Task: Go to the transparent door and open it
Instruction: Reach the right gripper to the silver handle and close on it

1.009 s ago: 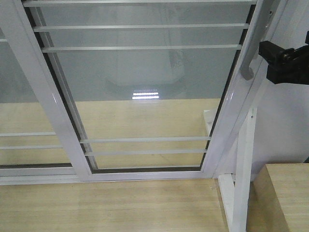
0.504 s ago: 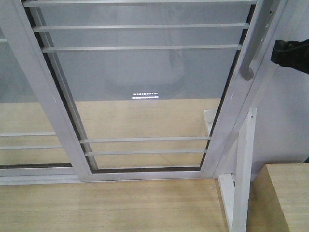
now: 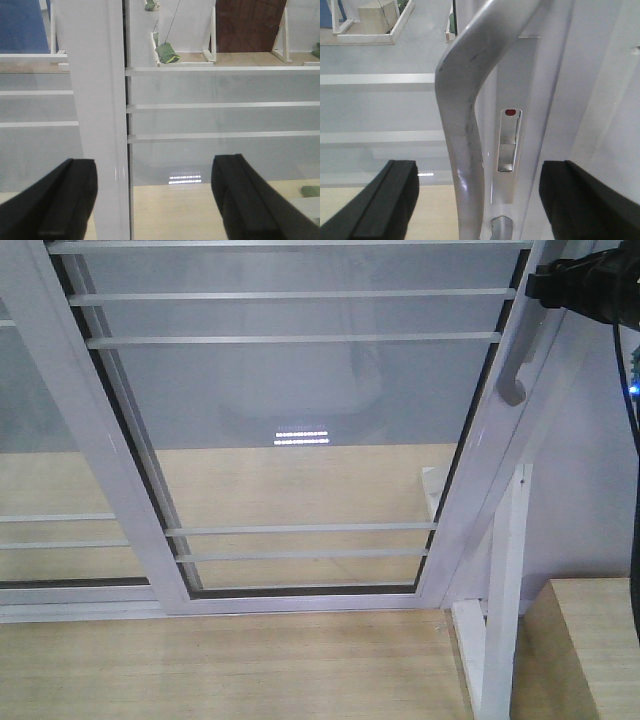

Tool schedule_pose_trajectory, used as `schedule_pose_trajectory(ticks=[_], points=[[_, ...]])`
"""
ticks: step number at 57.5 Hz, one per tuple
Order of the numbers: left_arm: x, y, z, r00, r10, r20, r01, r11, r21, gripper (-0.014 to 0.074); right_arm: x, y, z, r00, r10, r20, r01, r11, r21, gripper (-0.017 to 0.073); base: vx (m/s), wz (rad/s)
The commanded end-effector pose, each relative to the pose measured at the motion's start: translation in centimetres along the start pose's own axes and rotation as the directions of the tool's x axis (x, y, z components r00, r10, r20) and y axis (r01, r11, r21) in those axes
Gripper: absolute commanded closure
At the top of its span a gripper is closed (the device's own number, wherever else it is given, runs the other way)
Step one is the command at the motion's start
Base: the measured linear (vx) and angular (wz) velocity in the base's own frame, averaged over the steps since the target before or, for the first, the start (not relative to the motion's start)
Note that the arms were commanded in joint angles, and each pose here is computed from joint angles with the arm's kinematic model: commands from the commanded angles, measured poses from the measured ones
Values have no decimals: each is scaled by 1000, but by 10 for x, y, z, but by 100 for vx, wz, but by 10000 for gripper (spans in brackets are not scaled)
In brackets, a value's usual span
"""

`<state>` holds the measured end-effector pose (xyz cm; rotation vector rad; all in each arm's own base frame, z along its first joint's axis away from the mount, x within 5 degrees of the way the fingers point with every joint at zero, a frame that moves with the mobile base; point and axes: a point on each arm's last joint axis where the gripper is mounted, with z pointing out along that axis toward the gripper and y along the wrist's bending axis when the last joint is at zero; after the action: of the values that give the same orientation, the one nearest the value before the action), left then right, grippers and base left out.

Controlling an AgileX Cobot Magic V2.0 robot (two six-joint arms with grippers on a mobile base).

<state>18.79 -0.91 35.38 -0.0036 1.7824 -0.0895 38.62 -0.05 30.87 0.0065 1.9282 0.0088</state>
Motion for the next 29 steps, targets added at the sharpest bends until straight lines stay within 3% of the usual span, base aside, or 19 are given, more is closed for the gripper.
schedule_pose_trajectory(ticks=[1, 29], points=[[-20, -1, -5, 993, 2, 120, -2, 1000, 1, 17, -31, -3, -4, 990, -13, 137, 10, 1000, 19, 8, 0, 0], [-20, -1, -5, 993, 2, 120, -2, 1000, 1, 17, -34, 10, 41, 987, -22, 161, 23, 1000, -2, 44, 0, 0]])
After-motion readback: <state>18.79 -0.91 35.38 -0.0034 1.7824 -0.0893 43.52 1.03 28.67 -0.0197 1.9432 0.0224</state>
